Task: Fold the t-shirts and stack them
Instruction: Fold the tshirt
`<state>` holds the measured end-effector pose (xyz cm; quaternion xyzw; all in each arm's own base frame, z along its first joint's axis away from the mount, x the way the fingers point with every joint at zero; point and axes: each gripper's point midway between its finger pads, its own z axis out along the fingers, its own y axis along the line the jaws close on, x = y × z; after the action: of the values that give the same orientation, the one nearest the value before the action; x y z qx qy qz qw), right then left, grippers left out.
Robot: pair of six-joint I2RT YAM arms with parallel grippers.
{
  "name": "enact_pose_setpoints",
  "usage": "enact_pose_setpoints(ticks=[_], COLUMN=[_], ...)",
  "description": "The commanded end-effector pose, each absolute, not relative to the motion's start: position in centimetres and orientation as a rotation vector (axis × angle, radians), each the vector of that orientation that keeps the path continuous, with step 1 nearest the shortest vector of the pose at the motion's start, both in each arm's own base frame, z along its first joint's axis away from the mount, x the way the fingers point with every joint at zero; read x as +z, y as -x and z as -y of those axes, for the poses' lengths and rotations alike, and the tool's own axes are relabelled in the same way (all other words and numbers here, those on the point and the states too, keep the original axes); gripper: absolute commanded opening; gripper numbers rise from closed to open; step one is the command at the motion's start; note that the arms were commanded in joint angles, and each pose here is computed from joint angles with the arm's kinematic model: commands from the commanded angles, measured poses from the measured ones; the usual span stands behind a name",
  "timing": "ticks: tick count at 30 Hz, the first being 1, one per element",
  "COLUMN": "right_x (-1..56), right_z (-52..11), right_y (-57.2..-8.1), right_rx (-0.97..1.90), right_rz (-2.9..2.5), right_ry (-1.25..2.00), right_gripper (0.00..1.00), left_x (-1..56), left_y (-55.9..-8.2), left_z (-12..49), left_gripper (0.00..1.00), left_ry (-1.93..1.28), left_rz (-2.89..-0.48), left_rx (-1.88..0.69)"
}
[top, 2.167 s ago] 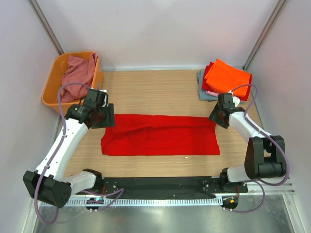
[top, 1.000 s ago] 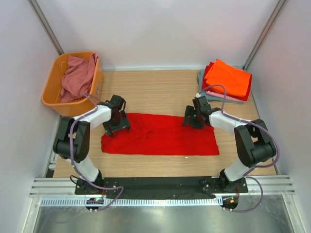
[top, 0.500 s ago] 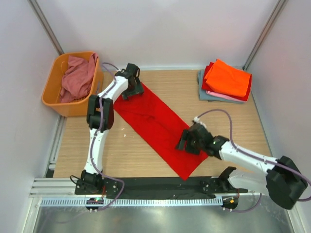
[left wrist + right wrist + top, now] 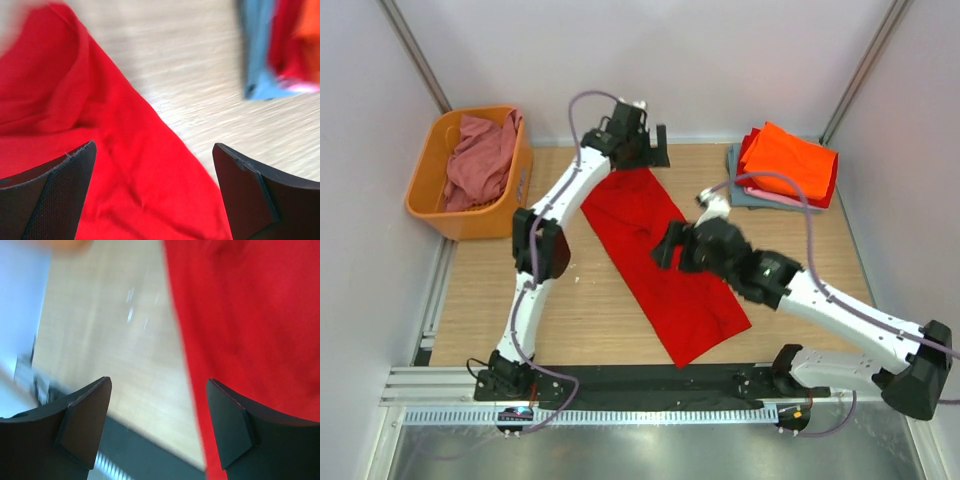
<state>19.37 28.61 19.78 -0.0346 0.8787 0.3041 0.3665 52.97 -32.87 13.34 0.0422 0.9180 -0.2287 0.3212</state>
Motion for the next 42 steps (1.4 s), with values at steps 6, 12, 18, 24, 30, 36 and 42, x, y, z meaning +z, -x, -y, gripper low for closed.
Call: enact_pose_setpoints(ticks=[6,12,18,24,30,36,42], right_x=[27.9,25.0,18.7,12.1,8.4,4.4,4.0], right_z=[-22.5,-23.7,-25.7,-28.4,-29.2,-30.6,-30.3], right_y=[-34.5,-44.5,-50.7,-54.2,-55.8,-54.7,-55.7], right_rx=[0.589,0.640,0.708,0.783,0.792,0.904,0.901], right_rz=[-2.054,-2.136,-2.224,-2.310,-2.339,-2.386,-2.314], right_ry=[0.045,0.069,0.161,0.222,0.217,0.217,0.090], right_gripper=[0.82,0.83,0.84,0.83,0.79,0.29,0.01], left_x=[36.6,30.0,26.7,25.1,24.2,23.9,23.5], left_y=[-43.3,-32.3,-23.5,-19.9,-19.2,-19.4,-19.4], left_z=[17.7,13.0,12.0,9.5,9.4,10.2,10.4], left_gripper=[1.00,0.99,1.00,1.00,1.00,1.00,1.00], left_ry=[0.086,0.105,0.072,0.059,0.090,0.069,0.058], left_rz=[-2.093,-2.271,-2.222,-2.165,-2.145,-2.109,-2.088], left_rx=[-0.311,-0.251,-0.467,-0.424,-0.455,-0.511,-0.532])
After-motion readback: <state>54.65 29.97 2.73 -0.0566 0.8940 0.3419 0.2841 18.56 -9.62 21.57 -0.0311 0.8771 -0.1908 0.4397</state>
